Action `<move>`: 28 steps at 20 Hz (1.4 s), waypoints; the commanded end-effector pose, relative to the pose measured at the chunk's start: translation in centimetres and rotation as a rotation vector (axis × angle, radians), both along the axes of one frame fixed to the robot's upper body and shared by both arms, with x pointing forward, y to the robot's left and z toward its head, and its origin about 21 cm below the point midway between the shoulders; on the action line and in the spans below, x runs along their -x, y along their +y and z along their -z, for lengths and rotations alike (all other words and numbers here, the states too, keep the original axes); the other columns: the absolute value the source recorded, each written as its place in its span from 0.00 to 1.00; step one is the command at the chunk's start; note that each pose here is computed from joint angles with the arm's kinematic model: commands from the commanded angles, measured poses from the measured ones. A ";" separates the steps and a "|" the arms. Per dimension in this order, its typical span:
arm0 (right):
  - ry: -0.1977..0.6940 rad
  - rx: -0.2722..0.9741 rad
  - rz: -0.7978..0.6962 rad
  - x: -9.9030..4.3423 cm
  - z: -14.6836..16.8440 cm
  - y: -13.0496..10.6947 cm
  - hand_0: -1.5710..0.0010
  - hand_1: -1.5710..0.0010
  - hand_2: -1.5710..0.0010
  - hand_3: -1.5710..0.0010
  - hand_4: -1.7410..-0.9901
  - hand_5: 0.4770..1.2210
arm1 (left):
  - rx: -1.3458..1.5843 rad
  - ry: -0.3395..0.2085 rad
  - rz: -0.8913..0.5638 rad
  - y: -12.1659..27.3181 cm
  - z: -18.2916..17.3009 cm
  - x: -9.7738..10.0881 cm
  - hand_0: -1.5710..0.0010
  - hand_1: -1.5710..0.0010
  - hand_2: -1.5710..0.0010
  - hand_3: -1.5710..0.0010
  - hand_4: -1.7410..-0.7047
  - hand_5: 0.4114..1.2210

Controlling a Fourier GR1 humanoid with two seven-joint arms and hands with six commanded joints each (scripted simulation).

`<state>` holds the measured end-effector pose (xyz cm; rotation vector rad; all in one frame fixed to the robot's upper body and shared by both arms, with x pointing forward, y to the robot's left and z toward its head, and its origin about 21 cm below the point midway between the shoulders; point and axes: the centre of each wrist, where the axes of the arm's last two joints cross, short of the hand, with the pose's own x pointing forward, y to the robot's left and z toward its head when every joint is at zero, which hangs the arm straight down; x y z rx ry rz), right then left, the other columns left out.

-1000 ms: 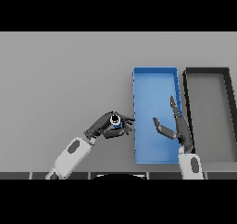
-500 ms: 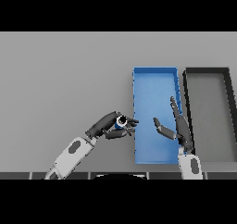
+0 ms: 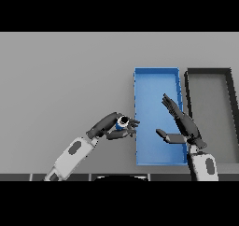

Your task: Pick up the blue pipe and place it into the blue bin.

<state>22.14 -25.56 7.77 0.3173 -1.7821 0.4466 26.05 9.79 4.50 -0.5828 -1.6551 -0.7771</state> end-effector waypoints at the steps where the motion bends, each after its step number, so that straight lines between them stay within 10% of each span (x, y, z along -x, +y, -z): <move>1: 0.003 0.030 -0.058 -0.1 -1.3 0.3 1.00 1.00 1.00 1.00 0.58 0.05 | 0.005 -0.002 0.000 -0.1 -0.2 0.1 0.00 0.00 0.00 0.05 0.00 1.00; 21: -0.046 0.274 -0.582 -5.7 -8.2 12.4 1.00 0.99 0.98 1.00 0.69 0.04 | -0.016 -0.016 0.048 0.3 0.7 0.1 0.00 0.00 0.00 0.02 0.00 1.00; 22: -0.042 0.274 -0.601 -6.1 -8.3 13.0 0.97 0.95 0.93 0.97 0.66 0.04 | -0.007 -0.001 0.051 0.2 0.3 -0.3 0.00 0.00 0.00 0.06 0.00 1.00; 26: -0.055 0.308 -0.670 -6.6 -8.8 14.8 0.54 0.55 0.53 0.60 0.41 0.06 | -0.227 -0.007 0.054 0.8 -0.4 -0.4 0.48 0.55 0.57 0.58 0.25 1.00; 28: -0.050 0.261 -0.723 -6.6 -8.5 15.8 0.35 0.36 0.34 0.45 0.28 0.17 | -0.192 -0.026 0.024 0.6 -0.2 -0.6 0.40 0.44 0.45 0.50 0.16 1.00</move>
